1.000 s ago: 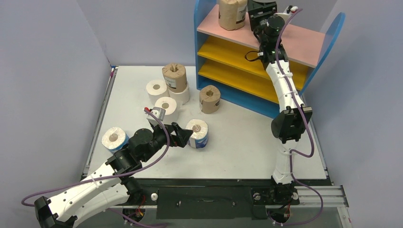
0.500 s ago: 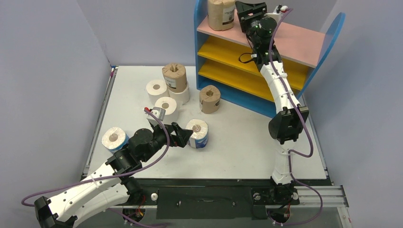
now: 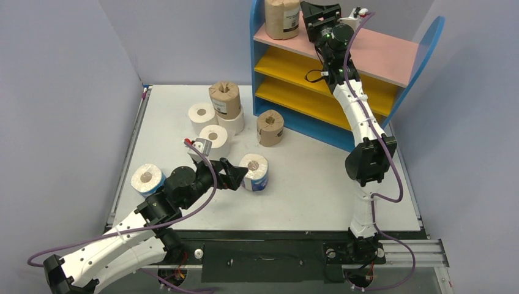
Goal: Place and organize the paper towels onto the shelf
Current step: Place the paper towel on the shelf, then move the paper towel to the center of the board.
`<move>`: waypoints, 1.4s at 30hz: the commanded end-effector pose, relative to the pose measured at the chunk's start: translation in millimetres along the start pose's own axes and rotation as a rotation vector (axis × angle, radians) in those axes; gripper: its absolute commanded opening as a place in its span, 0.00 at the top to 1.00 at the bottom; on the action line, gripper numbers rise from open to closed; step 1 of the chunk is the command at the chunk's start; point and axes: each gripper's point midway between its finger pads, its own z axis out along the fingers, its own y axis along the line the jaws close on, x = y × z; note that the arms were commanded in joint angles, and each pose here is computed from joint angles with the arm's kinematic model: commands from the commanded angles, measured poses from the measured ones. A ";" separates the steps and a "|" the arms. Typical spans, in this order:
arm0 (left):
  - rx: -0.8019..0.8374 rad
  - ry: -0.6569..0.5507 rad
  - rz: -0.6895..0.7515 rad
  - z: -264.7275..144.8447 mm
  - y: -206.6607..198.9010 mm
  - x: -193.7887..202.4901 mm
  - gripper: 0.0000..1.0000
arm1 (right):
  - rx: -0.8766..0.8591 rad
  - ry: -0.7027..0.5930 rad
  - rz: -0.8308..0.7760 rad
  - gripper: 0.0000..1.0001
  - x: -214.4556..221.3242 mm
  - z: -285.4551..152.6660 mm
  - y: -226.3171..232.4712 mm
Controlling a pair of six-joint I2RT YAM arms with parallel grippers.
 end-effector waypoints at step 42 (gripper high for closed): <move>-0.399 0.005 -0.194 -0.9 50.3 -14.3 0.04 | 0.516 0.233 -0.873 0.20 76.3 -336.6 -78.9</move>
